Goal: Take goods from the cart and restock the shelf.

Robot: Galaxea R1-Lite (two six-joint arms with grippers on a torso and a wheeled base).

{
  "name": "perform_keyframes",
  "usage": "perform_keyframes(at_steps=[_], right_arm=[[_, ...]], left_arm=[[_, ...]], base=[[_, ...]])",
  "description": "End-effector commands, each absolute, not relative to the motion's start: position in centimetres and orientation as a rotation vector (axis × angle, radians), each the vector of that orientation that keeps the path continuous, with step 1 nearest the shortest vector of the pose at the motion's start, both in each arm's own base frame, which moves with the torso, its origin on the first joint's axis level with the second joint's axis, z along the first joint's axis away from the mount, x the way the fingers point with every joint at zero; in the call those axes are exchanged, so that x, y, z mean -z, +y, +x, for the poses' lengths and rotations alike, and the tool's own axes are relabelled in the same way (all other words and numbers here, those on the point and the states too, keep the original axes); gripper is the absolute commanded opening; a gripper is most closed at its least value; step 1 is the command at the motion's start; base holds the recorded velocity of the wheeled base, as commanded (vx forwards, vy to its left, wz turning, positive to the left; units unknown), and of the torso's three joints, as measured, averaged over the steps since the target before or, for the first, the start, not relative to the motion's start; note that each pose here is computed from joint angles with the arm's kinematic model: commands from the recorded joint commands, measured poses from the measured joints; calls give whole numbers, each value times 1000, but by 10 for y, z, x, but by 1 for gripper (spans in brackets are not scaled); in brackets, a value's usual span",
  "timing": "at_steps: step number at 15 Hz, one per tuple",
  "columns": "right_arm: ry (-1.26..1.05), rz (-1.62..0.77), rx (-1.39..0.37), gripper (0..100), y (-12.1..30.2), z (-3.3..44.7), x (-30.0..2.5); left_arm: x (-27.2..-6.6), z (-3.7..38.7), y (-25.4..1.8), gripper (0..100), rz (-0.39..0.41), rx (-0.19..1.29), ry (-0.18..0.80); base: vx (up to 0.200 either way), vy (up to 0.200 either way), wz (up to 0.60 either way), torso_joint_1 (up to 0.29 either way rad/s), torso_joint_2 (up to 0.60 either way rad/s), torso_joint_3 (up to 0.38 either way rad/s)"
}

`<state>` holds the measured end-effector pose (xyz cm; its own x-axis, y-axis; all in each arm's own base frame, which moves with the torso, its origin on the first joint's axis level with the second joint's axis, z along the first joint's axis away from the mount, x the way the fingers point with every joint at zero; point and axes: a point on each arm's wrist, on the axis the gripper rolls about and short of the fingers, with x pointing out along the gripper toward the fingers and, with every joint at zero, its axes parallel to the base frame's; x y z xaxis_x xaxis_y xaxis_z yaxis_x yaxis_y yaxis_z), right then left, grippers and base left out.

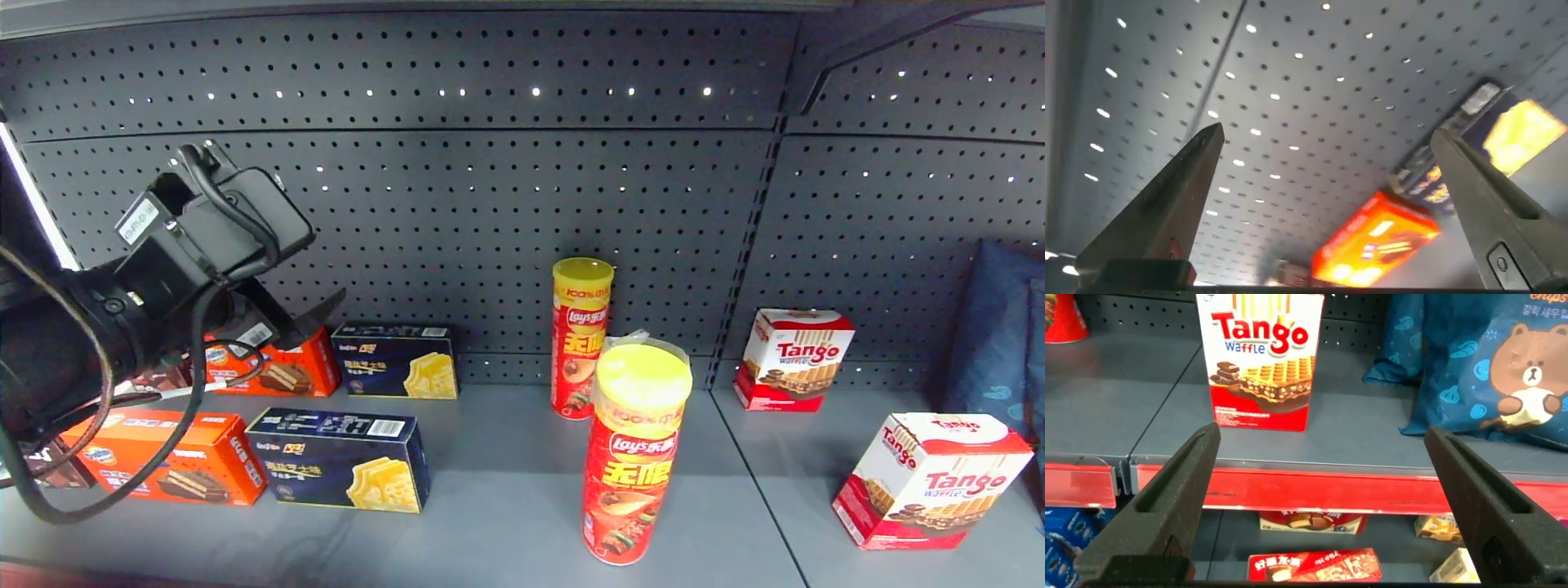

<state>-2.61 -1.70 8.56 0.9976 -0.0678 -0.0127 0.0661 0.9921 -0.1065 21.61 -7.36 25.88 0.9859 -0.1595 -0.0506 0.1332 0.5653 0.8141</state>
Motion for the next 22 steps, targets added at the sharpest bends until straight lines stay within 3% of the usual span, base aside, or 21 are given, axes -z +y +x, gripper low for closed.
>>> perform_keyframes(at_steps=[1, 4, 9, 11, 13, 15, 17, 22], right_arm=[[-9, -108, 47, 100, -17, -28, -93], [-70, -79, -27, 100, -20, -34, -157], [-6, -275, -245, 100, -4, 1, -191], [-8, -278, -314, 100, 11, 31, -220], [32, -291, -411, 100, 29, 61, -243], [66, -303, -478, 100, 46, 82, -247], [78, -315, -574, 100, 77, 111, -236], [49, -303, -548, 100, 114, 163, -201]], left_arm=[[-248, 208, -72, 100, 939, 185, -15], [-249, 207, -69, 100, 884, 173, -8], [-251, 207, -69, 100, 855, 171, -13], [-251, 205, -70, 100, 738, 174, -3], [-254, 202, -69, 100, 669, 172, -4], [-255, 201, -70, 100, 610, 178, -5], [-255, 201, -70, 100, 499, 178, 3], [-253, 201, -68, 100, 326, 171, 26]], base=[[0, 0, 0, 0, 0, 0], [0, 0, 0, 0, 0, 0], [0, 0, 0, 0, 0, 0], [0, 0, 0, 0, 0, 0], [0, 0, 0, 0, 0, 0], [0, 0, 0, 0, 0, 0], [0, 0, 0, 0, 0, 0], [0, 0, 0, 0, 0, 0]])
